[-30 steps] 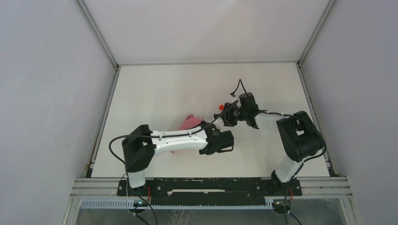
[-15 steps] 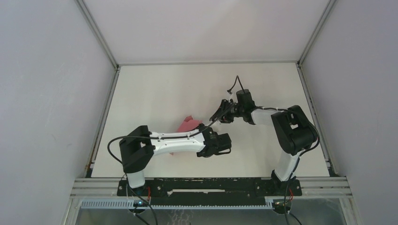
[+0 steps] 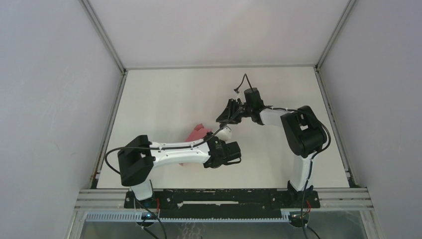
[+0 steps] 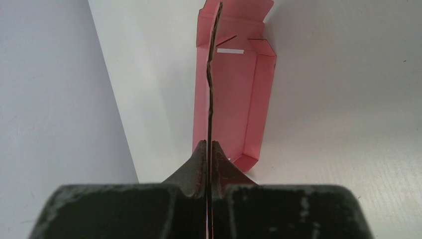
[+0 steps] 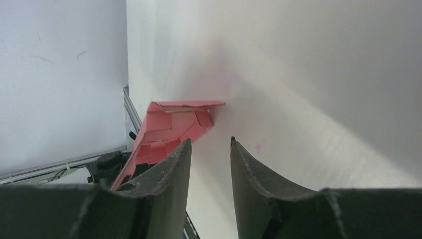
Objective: Fold the paper box
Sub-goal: Fold the paper box at the center of the board.
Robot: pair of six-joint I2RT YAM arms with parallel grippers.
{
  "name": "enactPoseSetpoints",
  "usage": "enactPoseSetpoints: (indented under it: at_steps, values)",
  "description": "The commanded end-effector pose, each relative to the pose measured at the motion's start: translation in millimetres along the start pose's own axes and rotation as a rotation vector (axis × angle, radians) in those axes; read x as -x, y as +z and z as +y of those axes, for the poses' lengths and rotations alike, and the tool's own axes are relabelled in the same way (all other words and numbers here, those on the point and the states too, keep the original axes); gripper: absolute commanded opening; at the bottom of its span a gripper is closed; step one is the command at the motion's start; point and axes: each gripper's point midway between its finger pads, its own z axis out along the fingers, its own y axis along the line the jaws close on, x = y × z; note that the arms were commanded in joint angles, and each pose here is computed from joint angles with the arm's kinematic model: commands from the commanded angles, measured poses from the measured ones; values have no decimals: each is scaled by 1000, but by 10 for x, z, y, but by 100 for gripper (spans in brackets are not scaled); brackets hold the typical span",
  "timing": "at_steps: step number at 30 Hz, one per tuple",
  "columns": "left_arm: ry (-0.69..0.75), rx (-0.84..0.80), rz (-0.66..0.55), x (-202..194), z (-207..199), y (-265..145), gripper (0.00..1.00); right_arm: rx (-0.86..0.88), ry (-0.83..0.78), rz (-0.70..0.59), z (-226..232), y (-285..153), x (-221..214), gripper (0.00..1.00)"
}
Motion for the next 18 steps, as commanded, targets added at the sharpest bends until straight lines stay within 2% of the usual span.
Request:
enactPoseSetpoints:
  at_steps: [1,18]
  values:
    - [-119,-69,-10,36,-107,-35,0,44,-33,13,197,130,100,44]
    - [-142,-90,-16,-12,-117,-35,0,87,-17,97,297,555,33,41]
